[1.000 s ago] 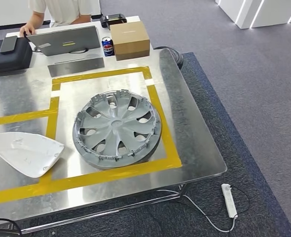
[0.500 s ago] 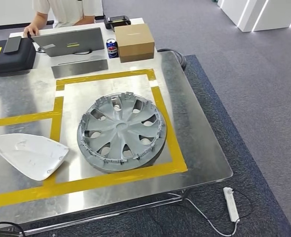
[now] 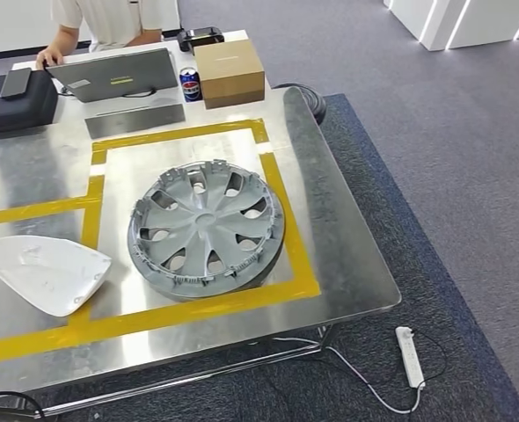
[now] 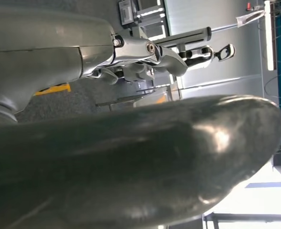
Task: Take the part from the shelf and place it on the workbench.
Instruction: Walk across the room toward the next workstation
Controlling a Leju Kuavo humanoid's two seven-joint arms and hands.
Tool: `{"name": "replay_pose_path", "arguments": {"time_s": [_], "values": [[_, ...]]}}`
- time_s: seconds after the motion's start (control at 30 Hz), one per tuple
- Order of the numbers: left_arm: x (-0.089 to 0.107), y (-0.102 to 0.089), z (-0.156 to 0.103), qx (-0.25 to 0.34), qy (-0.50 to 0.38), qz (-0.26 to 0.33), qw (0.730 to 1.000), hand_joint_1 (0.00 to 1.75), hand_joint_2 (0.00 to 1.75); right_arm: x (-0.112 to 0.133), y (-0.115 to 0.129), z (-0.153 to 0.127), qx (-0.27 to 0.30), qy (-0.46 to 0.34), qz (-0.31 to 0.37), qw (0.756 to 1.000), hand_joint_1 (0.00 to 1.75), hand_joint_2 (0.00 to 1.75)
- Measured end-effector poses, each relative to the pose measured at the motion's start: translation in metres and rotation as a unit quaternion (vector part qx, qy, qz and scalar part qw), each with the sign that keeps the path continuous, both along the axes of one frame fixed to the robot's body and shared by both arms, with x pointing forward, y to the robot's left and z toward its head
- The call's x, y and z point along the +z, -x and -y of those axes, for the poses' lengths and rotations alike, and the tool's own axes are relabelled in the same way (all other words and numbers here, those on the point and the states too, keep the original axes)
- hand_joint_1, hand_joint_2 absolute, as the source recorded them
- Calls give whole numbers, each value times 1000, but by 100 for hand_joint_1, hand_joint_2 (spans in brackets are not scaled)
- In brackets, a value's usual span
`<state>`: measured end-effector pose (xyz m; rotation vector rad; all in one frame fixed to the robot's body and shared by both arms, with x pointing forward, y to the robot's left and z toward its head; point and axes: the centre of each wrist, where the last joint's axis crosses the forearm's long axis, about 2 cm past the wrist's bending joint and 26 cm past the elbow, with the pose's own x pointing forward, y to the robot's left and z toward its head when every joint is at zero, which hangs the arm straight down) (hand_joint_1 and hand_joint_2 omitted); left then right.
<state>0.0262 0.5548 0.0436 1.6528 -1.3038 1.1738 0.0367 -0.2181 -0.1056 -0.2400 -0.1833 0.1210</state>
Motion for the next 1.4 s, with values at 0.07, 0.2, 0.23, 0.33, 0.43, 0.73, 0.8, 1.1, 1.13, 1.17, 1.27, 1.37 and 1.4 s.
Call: {"name": "replay_pose_path", "arguments": {"time_s": [0.07,0.2,0.23,0.33,0.43,0.73,0.8,1.1,1.13,1.17,1.27,1.37,1.4], "values": [[-1,-2,2,0,2,2,1000,0,0,0,-1,1,-1,1,1,1000,0,0],[-3,-3,5,-2,5,-1,1000,0,0,0,0,1,-1,1,1,1000,0,0],[-2,-3,5,-2,4,-2,1000,0,0,0,1,1,-1,1,0,1000,0,0],[-2,-3,6,-2,4,-4,1000,0,0,0,-1,1,-2,1,2,1000,0,0],[-3,-3,7,-1,6,-2,1000,0,0,0,-2,1,-2,0,3,1000,0,0],[-11,1,15,16,20,-42,999,0,0,0,-1,1,-8,0,-3,1000,0,0],[-18,2,19,25,33,-75,996,0,0,0,0,1,-11,-3,-5,1000,0,0],[-118,-4,111,-226,253,-465,818,0,0,0,-2,1,-17,-15,-11,1000,0,0],[-126,-2,125,-243,287,-456,807,0,0,0,-2,1,-18,-15,-10,1000,0,0],[-131,0,137,-256,313,-444,800,0,0,0,-1,1,-19,-15,-10,1000,0,0],[-142,4,167,-290,385,-386,787,0,0,-1,1,2,-24,-14,-14,1000,0,0],[-149,4,197,-329,452,-355,749,0,0,0,0,2,-24,-15,-14,1000,0,0],[-151,5,209,-350,472,-365,722,0,0,0,0,1,-22,-15,-14,1000,0,0]]}}
